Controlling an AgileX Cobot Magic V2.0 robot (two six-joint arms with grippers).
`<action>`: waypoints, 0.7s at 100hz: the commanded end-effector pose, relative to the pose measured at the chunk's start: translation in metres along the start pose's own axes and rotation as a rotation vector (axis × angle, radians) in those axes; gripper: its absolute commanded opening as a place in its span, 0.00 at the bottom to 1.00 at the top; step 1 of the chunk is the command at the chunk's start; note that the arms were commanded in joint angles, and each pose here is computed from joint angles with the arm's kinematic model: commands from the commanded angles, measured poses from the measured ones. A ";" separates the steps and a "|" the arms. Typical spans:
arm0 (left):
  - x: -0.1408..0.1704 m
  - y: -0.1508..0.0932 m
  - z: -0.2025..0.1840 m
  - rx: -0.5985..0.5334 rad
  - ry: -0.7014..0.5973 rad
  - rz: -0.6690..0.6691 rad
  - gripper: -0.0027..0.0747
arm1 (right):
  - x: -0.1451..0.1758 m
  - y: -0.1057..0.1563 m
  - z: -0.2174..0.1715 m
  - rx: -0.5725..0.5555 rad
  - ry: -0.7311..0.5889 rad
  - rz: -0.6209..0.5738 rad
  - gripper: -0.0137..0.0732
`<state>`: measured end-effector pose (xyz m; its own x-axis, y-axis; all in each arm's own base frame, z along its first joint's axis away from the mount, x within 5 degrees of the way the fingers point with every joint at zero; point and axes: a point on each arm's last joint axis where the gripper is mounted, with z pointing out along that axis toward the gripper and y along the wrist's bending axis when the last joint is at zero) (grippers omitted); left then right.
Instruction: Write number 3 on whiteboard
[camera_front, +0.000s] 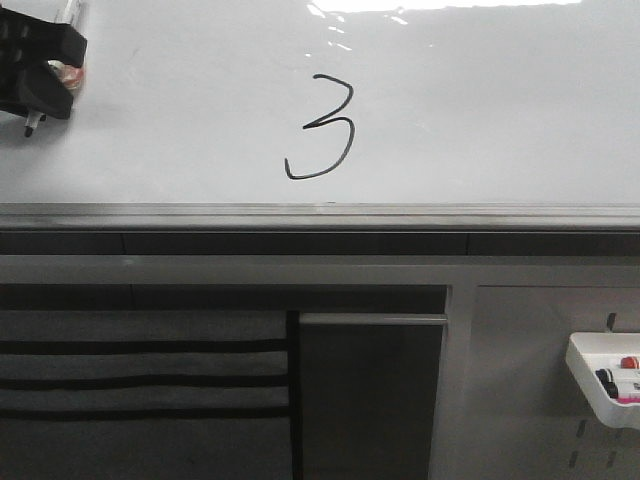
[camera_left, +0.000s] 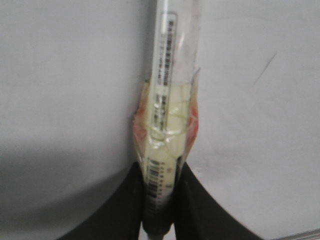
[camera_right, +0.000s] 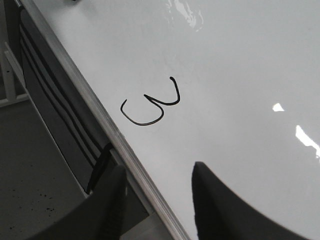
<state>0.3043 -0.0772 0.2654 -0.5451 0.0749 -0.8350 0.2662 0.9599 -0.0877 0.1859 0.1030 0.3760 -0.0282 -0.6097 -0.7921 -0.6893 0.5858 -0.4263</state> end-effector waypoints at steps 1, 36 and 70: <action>-0.017 -0.002 -0.010 -0.012 -0.090 -0.018 0.29 | -0.011 -0.007 -0.008 0.057 -0.067 0.017 0.47; -0.021 -0.004 -0.026 -0.008 -0.090 0.129 0.56 | -0.007 -0.004 -0.017 0.016 -0.030 0.067 0.47; -0.021 -0.027 -0.137 0.144 -0.002 0.344 0.56 | 0.022 -0.007 -0.070 0.128 0.215 0.519 0.46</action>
<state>0.2267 -0.0698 0.3299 -0.4600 0.3932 -0.7961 0.5238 0.8442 0.1142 0.1510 0.0624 0.3766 -0.4328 -0.4236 -0.7957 -0.5777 0.8080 -0.1159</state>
